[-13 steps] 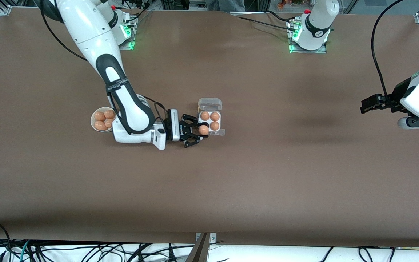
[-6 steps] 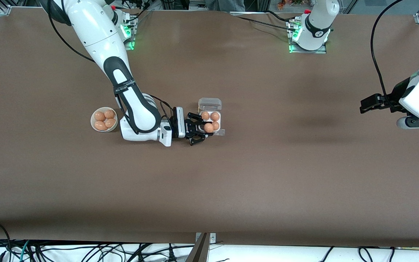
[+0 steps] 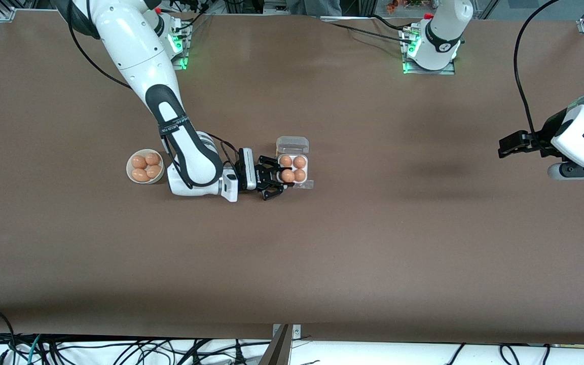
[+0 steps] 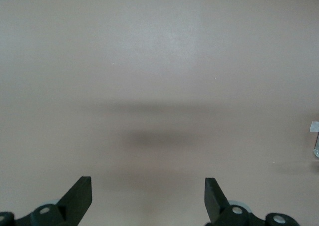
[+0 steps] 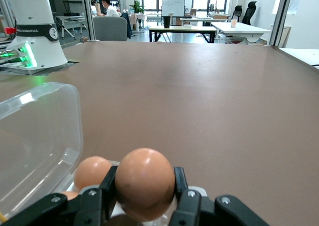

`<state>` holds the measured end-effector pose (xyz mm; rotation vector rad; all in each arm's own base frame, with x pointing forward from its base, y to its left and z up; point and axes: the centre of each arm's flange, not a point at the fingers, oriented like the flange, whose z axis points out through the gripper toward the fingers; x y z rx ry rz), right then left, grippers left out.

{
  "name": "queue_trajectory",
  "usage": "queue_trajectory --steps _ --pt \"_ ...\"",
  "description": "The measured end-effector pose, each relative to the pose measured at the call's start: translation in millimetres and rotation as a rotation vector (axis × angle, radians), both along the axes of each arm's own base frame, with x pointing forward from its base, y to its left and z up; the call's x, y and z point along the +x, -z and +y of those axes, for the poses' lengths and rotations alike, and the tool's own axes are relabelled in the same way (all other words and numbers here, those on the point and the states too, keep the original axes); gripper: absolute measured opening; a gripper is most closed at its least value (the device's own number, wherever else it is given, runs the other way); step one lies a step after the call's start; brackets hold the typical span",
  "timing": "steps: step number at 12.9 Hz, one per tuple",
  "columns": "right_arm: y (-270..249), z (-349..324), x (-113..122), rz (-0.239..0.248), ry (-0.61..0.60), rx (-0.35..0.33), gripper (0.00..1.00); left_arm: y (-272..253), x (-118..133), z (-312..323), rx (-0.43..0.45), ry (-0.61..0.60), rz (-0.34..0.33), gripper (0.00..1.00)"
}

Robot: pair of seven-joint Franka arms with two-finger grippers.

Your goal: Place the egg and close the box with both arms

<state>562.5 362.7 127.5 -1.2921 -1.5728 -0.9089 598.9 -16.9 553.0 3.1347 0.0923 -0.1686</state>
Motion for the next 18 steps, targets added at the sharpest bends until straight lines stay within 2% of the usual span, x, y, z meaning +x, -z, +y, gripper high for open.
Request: queue_trajectory --steps 6,7,11,13,15,18 --pt "9.5 0.3 -14.8 0.038 -0.031 0.019 0.48 5.7 -0.6 -37.7 0.000 0.056 0.012 1.00" --pt "9.4 -0.3 -14.3 0.036 -0.030 0.019 0.54 7.1 -1.7 -52.8 0.001 0.068 0.015 1.00" --pt "-4.4 -9.0 3.6 0.022 -0.014 0.049 0.99 21.8 -12.0 -134.8 0.017 0.096 0.038 1.00" --pt "-19.5 -15.2 18.9 0.022 -0.031 0.059 1.00 31.7 -18.3 -168.2 -0.015 0.096 0.064 1.00" --pt "-41.1 -32.7 41.2 0.030 -0.087 0.009 1.00 44.4 -24.2 -198.2 -0.070 0.062 0.108 1.00" --pt "-82.3 -82.7 79.6 0.079 -0.142 -0.134 1.00 74.5 -40.1 -256.7 -0.065 0.005 0.177 1.00"
